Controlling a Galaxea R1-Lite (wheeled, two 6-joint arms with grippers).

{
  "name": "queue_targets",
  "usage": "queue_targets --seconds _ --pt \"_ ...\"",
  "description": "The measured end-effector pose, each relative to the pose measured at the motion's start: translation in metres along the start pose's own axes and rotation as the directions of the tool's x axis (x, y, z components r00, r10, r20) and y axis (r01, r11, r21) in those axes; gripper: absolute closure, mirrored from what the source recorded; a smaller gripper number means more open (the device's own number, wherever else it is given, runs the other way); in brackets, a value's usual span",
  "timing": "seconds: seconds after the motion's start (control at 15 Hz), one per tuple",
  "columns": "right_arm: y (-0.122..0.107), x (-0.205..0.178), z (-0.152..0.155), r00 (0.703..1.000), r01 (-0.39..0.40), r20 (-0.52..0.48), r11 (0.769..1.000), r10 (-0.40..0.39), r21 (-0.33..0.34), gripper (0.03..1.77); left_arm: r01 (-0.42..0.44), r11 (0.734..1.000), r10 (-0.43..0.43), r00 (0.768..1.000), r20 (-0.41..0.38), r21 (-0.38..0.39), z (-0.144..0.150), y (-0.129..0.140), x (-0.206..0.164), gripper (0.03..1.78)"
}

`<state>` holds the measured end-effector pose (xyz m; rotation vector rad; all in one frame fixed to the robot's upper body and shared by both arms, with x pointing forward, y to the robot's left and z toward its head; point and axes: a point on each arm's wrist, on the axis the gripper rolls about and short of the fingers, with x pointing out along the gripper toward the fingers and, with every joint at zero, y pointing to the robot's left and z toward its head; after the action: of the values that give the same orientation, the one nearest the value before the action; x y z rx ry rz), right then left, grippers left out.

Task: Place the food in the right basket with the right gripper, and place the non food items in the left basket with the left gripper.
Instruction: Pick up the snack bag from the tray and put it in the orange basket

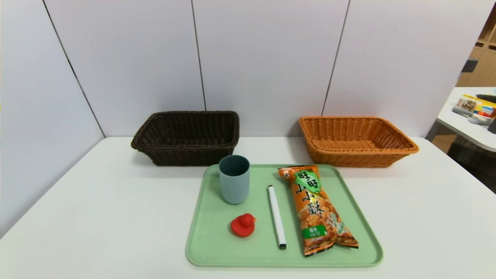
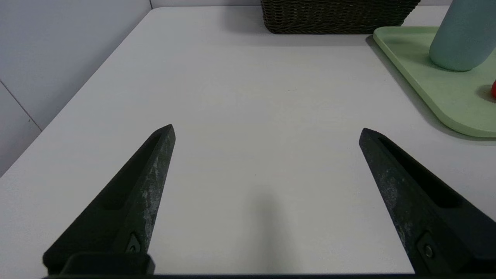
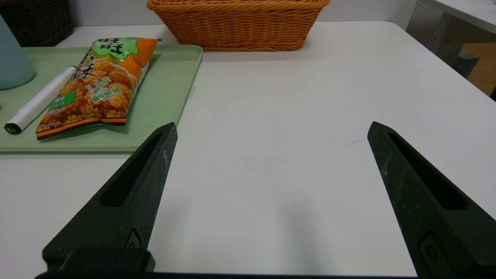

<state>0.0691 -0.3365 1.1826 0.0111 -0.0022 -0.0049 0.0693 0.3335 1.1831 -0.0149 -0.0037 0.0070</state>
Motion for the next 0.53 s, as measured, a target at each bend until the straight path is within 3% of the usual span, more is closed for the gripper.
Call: queue_targets --seconds 0.53 --pt "0.0000 0.0000 0.0000 1.000 0.000 0.000 1.000 0.000 -0.001 0.10 0.000 1.000 0.000 1.000 0.000 0.000 0.0000 0.0000 0.0000 0.12"
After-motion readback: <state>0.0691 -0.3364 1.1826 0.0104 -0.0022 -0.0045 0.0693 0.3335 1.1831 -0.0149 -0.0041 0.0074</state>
